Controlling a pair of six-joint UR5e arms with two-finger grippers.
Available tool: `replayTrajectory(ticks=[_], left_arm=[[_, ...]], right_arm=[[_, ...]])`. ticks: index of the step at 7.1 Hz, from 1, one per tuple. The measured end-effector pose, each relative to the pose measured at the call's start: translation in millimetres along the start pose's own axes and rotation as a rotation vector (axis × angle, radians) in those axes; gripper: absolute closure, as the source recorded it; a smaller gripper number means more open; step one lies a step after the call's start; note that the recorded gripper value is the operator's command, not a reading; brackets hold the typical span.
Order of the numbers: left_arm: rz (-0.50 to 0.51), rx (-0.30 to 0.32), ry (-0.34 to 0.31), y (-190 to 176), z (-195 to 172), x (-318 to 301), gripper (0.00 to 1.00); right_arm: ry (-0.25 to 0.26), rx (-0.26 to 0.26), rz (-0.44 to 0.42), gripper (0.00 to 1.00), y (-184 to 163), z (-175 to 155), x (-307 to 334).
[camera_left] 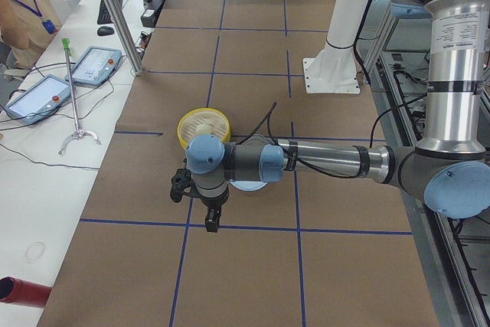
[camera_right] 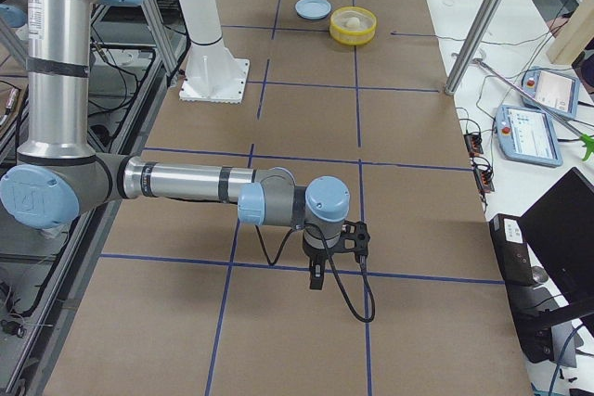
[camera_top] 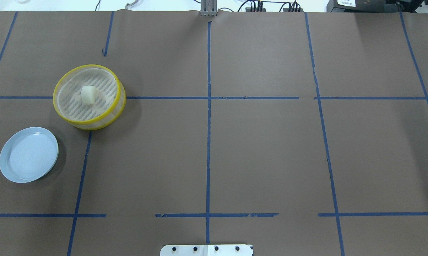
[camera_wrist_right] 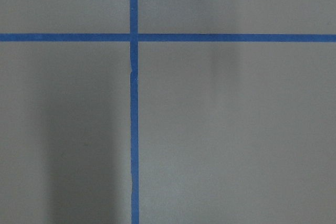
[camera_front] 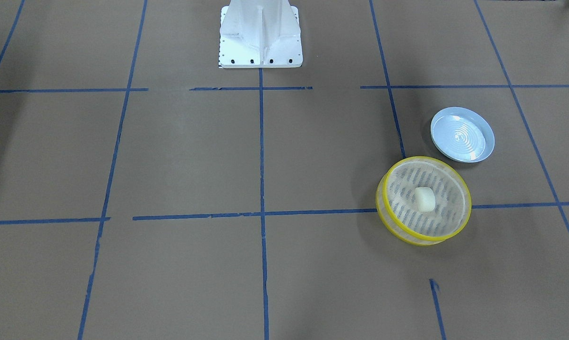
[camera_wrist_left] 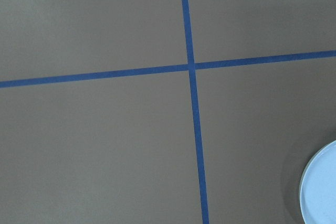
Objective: Place bun in steamer
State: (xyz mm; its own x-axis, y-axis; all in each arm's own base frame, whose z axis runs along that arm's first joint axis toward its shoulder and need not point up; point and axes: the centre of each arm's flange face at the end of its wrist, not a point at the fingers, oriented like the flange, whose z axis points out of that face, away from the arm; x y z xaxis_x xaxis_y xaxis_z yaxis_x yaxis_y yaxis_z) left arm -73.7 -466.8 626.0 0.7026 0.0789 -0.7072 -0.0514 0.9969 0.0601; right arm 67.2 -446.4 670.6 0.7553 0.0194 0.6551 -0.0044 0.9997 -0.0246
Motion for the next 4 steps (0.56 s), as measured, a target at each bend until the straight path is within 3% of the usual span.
replayTrajectory(ticks=[4], left_arm=[[-0.012, -0.011, 0.006, 11.6, 2.5, -0.4, 0.00]], right_arm=[[0.000, 0.000, 0.000, 0.00, 0.0, 0.0, 0.0]])
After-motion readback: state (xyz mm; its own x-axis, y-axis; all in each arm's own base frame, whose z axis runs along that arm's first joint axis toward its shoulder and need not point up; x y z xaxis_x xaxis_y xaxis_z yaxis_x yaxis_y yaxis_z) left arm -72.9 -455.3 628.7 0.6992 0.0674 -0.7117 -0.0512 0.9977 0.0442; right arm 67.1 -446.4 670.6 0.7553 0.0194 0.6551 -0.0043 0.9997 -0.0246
